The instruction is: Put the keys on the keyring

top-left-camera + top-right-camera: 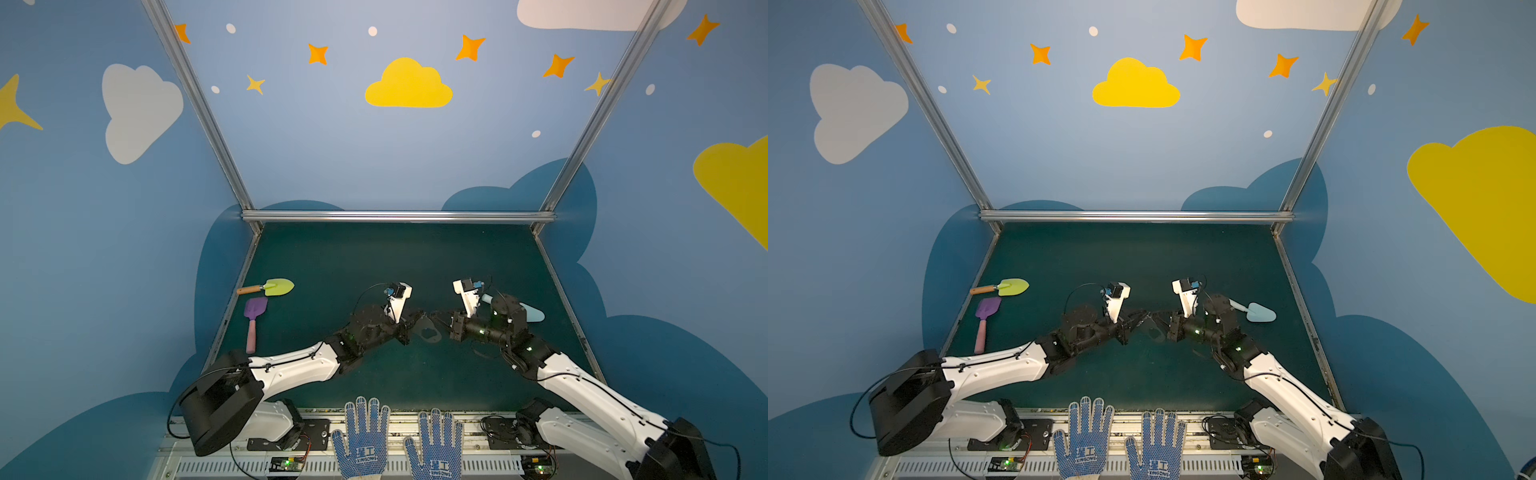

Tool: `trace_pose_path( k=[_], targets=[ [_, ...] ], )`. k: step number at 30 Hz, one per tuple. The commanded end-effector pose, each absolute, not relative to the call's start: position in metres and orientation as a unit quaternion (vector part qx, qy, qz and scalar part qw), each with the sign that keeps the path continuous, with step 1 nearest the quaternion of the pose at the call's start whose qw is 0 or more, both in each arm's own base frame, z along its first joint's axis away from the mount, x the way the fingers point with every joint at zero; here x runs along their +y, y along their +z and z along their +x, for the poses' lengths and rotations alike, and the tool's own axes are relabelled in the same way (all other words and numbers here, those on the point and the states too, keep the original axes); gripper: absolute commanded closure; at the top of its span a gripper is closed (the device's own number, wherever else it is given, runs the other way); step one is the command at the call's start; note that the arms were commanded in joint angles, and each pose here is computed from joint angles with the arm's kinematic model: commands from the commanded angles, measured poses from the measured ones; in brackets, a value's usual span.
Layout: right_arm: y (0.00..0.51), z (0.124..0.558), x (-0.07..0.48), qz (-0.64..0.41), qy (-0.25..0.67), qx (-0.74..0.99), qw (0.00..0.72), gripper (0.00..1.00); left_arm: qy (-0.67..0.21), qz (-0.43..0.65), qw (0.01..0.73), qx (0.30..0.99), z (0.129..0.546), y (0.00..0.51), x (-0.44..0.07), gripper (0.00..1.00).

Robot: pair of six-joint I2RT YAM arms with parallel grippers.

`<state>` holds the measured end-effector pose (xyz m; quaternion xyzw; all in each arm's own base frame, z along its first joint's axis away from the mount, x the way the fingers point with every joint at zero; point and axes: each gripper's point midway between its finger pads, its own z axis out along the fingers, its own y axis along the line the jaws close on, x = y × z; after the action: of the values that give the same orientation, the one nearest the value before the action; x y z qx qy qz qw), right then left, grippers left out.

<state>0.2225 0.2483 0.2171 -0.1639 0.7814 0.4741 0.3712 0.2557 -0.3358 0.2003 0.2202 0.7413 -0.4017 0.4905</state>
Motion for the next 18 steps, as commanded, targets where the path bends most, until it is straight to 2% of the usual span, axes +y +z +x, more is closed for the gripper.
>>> trace_pose_path(
  k=[1, 3, 9, 18],
  targets=[
    [0.217, 0.224, 0.240, -0.172, 0.463, 0.781, 0.383, 0.85, -0.436, 0.224, 0.505, 0.710, 0.250, 0.226, -0.338, 0.97],
    [0.219, 0.224, 0.240, -0.184, 0.471, 0.775, 0.379, 0.82, -0.443, 0.228, 0.502, 0.707, 0.248, 0.228, -0.339, 0.97],
    [0.227, 0.229, 0.244, -0.208, 0.493, 0.750, 0.388, 0.85, -0.471, 0.245, 0.495, 0.688, 0.240, 0.238, -0.341, 0.97],
    [0.243, 0.214, 0.259, -0.259, 0.547, 0.709, 0.363, 0.79, -0.497, 0.258, 0.482, 0.674, 0.235, 0.249, -0.344, 0.96]
  ],
)
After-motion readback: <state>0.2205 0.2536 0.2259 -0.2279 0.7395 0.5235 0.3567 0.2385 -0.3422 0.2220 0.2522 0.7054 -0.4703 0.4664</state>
